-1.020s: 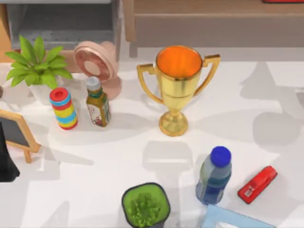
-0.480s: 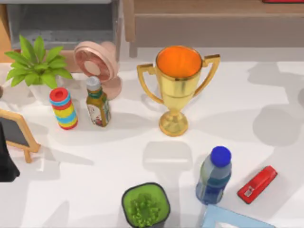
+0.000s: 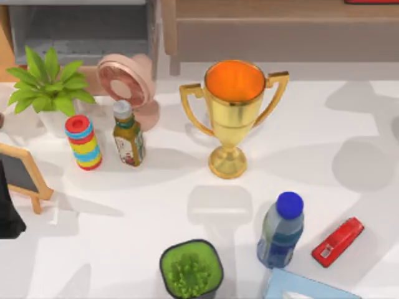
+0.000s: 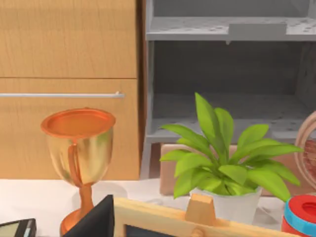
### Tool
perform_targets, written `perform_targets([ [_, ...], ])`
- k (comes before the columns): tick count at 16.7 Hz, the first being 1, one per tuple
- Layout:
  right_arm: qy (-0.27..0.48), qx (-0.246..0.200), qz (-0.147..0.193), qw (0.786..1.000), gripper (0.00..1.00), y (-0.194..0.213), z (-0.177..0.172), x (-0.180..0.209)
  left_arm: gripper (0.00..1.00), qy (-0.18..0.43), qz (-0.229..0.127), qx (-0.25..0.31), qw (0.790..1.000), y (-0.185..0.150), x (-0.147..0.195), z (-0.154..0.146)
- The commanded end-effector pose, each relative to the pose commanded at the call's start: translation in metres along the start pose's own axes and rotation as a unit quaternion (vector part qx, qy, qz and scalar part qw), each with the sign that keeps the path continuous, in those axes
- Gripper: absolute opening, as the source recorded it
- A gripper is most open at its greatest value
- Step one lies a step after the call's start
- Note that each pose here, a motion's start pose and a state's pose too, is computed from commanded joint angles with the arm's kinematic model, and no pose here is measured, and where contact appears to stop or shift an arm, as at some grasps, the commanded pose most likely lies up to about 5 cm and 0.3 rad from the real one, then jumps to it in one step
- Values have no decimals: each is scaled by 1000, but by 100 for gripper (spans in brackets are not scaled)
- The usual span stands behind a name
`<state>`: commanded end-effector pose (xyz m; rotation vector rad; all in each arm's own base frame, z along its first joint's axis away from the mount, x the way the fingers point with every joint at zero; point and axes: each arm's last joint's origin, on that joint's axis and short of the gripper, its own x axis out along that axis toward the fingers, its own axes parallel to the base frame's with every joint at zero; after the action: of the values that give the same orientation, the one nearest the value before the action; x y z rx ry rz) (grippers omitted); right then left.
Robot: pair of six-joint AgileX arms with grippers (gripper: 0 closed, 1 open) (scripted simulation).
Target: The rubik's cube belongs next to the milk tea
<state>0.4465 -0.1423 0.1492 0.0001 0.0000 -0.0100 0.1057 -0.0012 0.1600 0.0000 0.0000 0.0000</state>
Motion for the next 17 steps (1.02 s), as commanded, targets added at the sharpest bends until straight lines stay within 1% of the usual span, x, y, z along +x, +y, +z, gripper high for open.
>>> perform_targets([
  [7,0,0,0,1000,2,0,0,0,100,0,0,0,1000,0,0,0],
  [8,0,0,0,1000,0,0,0,0,100,0,0,0,1000,0,0,0],
  [17,-2,0,0,1000,0,-1,1,-1,100,0,0,0,1000,0,0,0],
])
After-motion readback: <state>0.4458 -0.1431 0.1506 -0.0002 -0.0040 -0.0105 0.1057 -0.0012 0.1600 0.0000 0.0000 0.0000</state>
